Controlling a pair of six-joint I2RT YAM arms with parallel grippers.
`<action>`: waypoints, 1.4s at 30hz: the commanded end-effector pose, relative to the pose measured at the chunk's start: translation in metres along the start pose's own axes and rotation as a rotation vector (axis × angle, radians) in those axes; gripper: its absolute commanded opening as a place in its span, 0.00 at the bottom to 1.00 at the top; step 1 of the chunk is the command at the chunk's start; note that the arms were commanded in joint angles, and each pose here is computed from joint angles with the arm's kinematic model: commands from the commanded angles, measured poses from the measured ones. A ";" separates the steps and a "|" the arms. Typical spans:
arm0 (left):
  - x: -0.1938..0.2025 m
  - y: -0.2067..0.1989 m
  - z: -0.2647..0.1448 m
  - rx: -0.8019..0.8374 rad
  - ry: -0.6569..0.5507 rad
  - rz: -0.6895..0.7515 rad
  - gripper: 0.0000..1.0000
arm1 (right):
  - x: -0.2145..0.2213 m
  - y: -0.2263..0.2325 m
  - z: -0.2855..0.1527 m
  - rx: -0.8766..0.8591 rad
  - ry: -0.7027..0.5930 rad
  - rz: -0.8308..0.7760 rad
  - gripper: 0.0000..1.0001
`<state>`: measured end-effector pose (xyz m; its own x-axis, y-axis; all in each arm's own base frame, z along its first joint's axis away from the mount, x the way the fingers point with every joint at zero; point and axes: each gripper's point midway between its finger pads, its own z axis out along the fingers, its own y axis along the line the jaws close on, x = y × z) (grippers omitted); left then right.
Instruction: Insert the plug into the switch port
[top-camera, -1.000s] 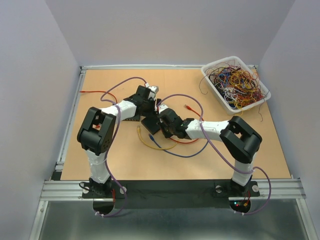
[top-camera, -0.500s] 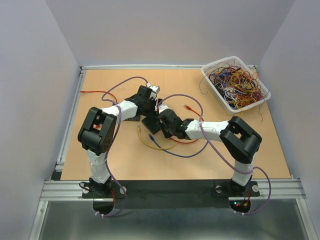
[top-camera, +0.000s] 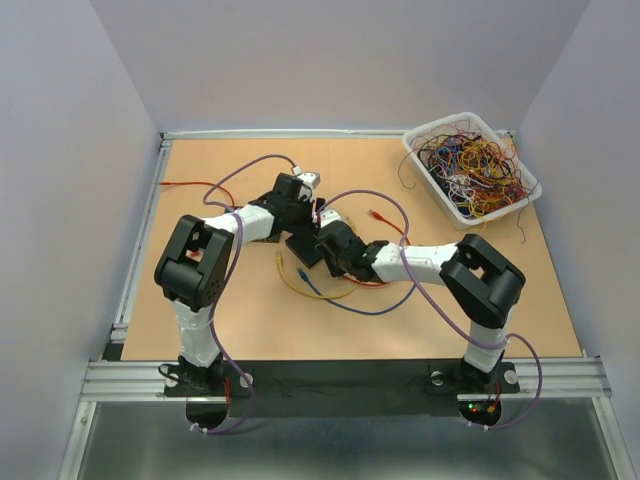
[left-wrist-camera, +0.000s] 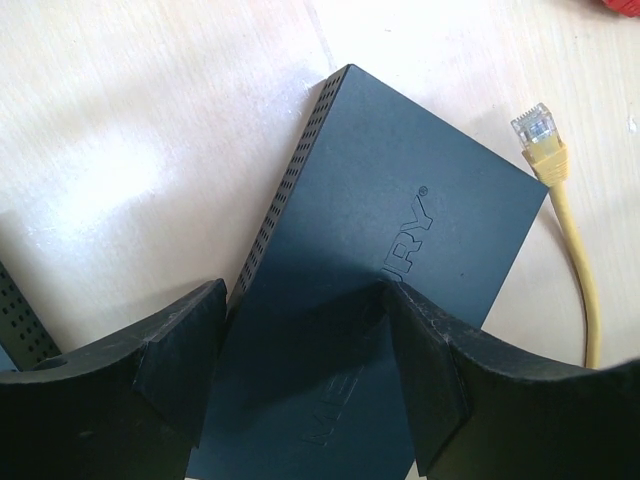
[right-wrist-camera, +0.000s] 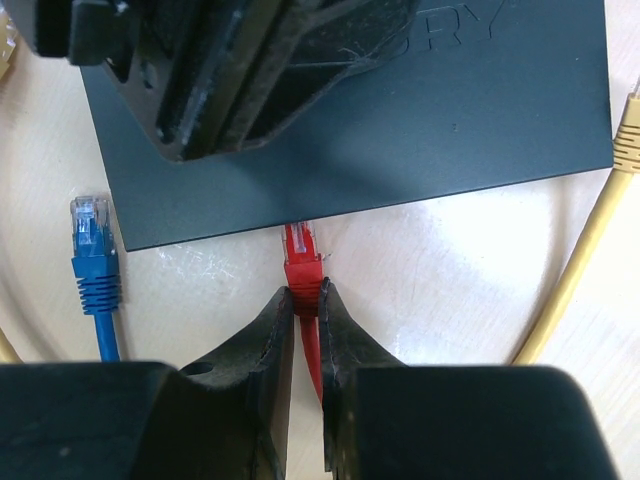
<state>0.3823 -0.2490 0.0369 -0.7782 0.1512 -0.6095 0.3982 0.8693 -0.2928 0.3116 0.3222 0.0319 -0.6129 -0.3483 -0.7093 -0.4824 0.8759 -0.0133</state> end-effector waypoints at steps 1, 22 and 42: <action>0.095 -0.055 -0.018 0.217 0.328 -0.111 0.74 | -0.075 -0.005 -0.003 0.031 -0.298 0.091 0.00; 0.113 -0.061 -0.022 0.255 0.362 -0.111 0.73 | -0.206 0.025 -0.010 -0.051 -0.658 0.087 0.00; 0.142 -0.066 -0.016 0.201 0.443 -0.020 0.72 | -0.270 0.085 -0.055 -0.342 -0.830 -0.173 0.00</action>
<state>0.4042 -0.2244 0.0390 -0.7180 0.1129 -0.6868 0.3526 0.9097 -0.2192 0.3625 0.3441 0.0389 -0.4398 -0.5639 -0.6990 -0.6593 0.7312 -0.1751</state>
